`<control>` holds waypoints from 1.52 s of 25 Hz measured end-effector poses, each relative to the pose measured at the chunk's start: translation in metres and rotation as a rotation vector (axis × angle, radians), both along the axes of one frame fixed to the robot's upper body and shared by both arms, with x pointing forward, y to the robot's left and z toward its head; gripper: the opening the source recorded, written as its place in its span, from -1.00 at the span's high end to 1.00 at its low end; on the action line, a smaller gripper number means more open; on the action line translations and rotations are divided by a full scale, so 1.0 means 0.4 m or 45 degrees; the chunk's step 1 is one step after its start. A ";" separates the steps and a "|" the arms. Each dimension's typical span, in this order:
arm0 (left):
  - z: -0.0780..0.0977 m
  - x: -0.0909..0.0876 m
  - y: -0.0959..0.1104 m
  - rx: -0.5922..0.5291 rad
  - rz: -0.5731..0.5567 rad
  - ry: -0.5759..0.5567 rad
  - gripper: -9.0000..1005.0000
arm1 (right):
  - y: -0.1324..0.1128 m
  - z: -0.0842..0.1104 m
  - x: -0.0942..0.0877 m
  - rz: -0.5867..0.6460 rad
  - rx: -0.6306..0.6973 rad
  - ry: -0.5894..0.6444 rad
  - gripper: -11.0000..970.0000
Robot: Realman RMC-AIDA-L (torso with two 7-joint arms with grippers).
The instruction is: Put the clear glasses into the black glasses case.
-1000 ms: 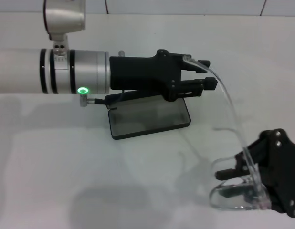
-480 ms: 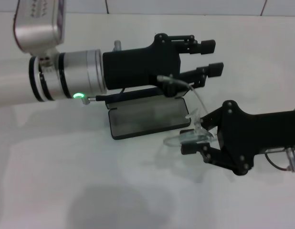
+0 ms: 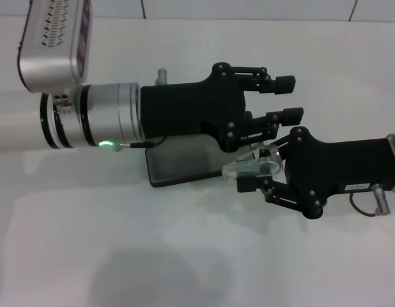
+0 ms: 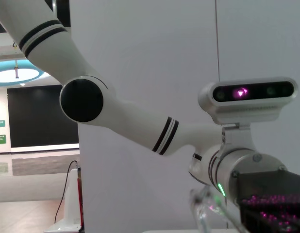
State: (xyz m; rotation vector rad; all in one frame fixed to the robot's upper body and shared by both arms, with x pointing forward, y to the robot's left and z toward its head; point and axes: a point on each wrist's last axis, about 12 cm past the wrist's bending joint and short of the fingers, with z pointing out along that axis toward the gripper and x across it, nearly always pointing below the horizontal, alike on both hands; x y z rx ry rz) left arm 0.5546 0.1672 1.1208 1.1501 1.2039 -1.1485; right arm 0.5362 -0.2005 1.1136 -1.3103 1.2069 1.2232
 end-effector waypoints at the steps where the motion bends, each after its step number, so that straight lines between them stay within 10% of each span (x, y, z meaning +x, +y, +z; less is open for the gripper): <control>1: -0.001 -0.001 -0.001 0.004 -0.007 0.000 0.06 | 0.000 -0.001 0.000 0.000 -0.003 0.006 0.73; 14: -0.003 0.015 0.131 -0.143 0.358 0.002 0.06 | -0.062 -0.020 -0.018 -0.150 -0.244 -0.200 0.73; 27: -0.011 0.008 0.187 -0.163 0.467 0.022 0.06 | 0.179 -0.045 -0.008 -0.343 -0.740 -0.710 0.72; 38: -0.016 0.019 0.177 -0.141 0.485 0.049 0.06 | 0.225 -0.079 -0.013 -0.430 -0.834 -0.843 0.70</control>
